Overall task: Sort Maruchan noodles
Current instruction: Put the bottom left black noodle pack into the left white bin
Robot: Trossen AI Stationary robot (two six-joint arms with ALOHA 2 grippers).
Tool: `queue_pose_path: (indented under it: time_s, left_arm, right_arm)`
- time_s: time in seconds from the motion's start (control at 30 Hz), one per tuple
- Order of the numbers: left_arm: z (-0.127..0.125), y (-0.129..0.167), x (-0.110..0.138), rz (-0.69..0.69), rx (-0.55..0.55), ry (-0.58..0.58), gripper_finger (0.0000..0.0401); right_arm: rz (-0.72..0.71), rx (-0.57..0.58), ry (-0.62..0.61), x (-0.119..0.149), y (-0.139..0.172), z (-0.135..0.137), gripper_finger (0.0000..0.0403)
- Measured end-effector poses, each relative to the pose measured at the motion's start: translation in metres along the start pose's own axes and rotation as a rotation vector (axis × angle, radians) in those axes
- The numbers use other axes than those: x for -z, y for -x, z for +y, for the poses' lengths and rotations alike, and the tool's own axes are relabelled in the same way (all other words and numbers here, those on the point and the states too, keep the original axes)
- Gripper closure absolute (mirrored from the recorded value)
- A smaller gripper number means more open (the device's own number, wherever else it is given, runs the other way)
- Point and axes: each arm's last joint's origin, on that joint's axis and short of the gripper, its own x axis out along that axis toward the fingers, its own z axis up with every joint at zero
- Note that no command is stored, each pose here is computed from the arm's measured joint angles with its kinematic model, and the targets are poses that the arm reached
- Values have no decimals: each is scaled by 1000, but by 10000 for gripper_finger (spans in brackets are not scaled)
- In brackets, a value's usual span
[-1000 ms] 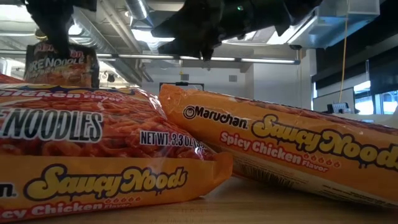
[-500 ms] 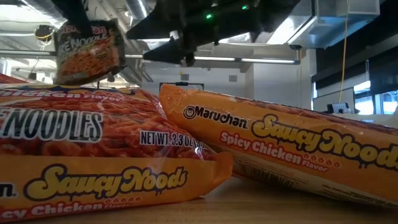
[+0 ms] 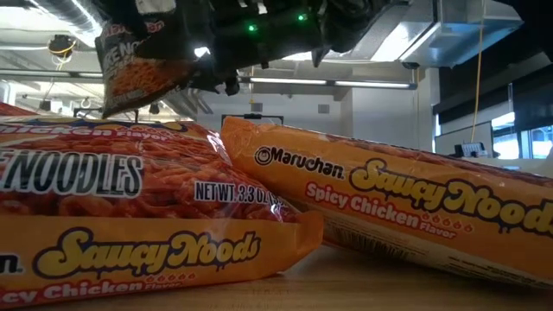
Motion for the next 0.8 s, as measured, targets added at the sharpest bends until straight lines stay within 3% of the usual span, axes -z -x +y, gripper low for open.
queue_pose_path:
  time_s: [0.17, 0.53, 0.63, 0.8]
  left_arm:
    - [-3, 0, -5, -50, 33, -21, 401]
    - [-4, 0, -8, -88, 15, -7, 401]
    - [-3, 0, -9, -80, 29, 13, 392]
    - [1, 2, -15, -55, 90, 31, 335]
  right_arm:
    - [6, 1, 4, 2, -1, 0, 120]
    - [18, -14, 64, 3, -1, 0, 326]
    - [23, -17, 94, 3, -1, 0, 337]
    - [28, -34, 103, 5, -1, 1, 337]
